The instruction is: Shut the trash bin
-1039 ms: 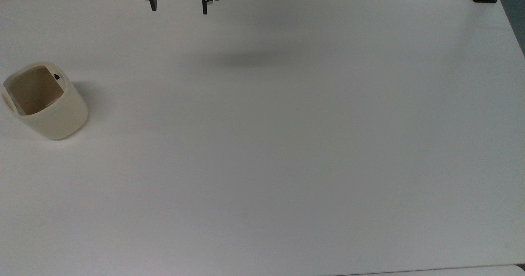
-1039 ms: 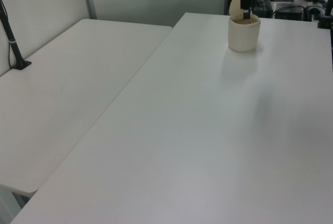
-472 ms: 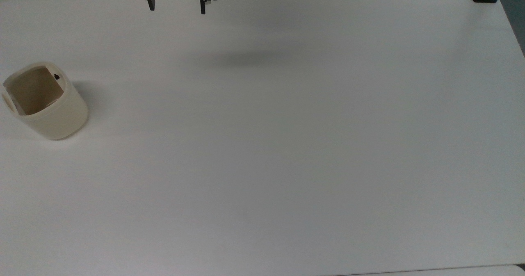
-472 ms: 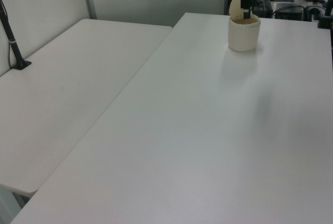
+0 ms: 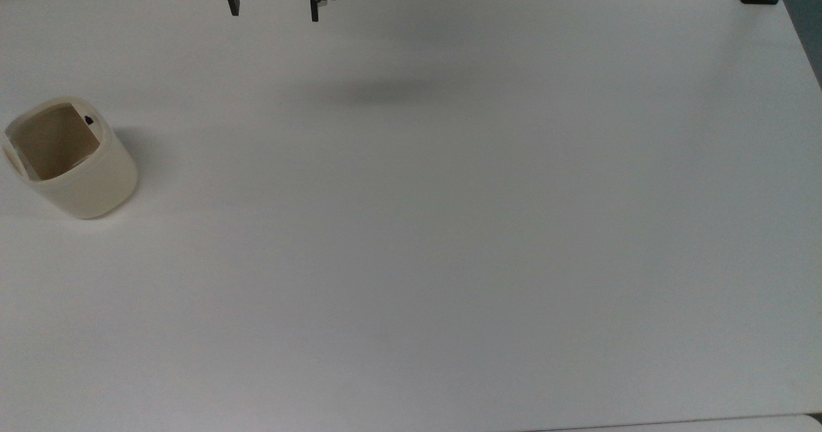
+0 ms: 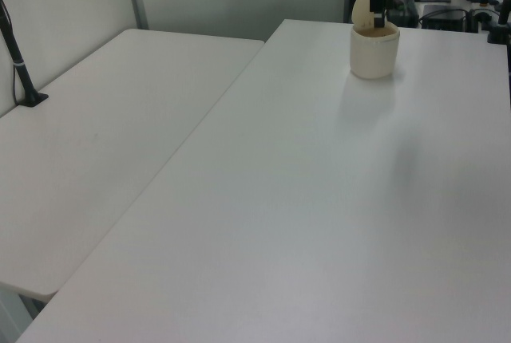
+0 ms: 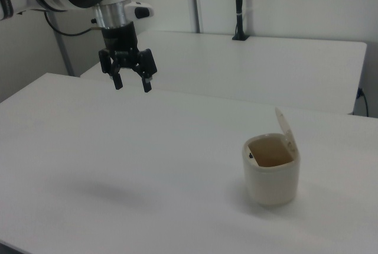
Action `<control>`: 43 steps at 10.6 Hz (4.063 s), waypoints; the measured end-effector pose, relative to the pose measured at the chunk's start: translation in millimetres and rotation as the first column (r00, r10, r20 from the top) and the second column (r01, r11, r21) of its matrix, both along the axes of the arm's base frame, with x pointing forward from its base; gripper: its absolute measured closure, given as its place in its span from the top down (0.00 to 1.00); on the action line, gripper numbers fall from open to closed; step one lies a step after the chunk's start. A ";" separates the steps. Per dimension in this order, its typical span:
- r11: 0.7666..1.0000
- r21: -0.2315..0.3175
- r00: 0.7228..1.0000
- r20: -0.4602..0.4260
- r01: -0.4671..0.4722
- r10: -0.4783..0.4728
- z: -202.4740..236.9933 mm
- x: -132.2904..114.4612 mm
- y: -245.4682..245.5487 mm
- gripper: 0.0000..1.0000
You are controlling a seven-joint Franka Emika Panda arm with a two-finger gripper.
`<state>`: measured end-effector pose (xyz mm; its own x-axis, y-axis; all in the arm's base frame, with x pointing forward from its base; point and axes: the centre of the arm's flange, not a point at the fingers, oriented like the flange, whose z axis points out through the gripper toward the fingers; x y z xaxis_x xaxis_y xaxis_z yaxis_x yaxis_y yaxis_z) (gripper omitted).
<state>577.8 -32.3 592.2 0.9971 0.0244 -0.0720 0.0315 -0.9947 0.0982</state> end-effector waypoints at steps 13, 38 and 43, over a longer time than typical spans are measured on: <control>0.999 0.016 0.999 0.034 -0.042 0.041 9.5 1.6 -8.2 0.52; 0.874 0.070 0.641 0.651 0.482 -0.406 -47.4 62.8 -263.0 0.01; 0.849 0.081 0.621 0.647 0.522 -0.443 -64.1 61.0 -282.6 0.01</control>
